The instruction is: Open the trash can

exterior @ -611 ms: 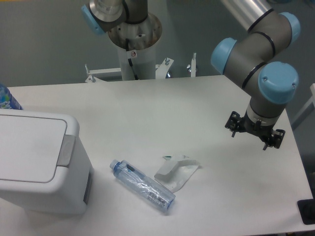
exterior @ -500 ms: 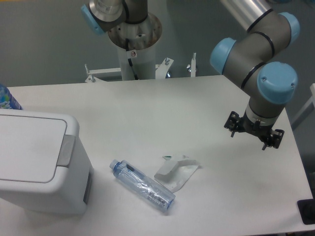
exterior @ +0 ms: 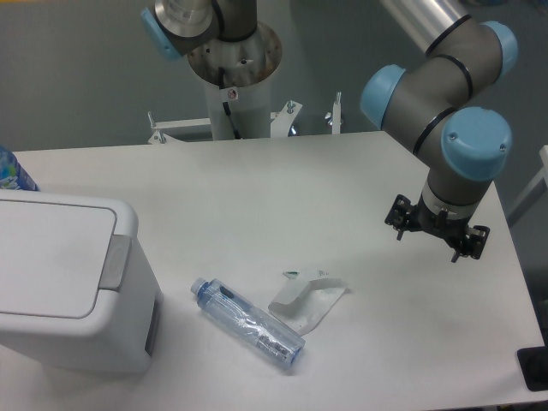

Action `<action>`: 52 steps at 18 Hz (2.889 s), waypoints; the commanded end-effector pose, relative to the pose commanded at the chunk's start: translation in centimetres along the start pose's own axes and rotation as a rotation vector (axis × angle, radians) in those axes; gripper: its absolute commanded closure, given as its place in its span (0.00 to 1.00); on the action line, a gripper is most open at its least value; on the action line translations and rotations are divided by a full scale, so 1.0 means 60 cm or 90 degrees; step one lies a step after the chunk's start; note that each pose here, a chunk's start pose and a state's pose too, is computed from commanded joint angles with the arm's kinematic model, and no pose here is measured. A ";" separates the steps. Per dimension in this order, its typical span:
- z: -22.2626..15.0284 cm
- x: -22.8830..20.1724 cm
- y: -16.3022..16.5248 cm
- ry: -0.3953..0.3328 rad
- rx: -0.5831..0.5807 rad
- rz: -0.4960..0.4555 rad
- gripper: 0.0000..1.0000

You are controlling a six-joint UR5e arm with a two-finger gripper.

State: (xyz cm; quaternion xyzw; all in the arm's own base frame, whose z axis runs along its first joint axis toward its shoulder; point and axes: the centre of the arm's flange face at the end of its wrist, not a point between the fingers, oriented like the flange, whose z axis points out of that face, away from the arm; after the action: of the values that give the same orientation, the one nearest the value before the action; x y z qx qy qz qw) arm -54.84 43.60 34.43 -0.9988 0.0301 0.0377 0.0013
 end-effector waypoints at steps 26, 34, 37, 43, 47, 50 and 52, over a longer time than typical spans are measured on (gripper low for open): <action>-0.218 0.132 -0.176 0.140 0.286 -0.369 0.00; -0.249 0.196 -0.218 0.193 0.323 -0.350 0.00; -0.241 0.216 -0.234 0.200 0.316 -0.338 0.00; -0.234 0.288 -0.277 0.235 0.312 -0.300 0.00; -0.243 0.364 -0.288 0.243 0.300 -0.268 0.00; -0.251 0.385 -0.292 0.248 0.302 -0.258 0.00; -0.258 0.405 -0.301 0.249 0.304 -0.244 0.00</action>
State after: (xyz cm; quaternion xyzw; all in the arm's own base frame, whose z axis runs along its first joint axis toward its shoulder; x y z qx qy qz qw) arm -28.38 60.09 48.05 -0.9463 -0.1504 -0.1628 0.2355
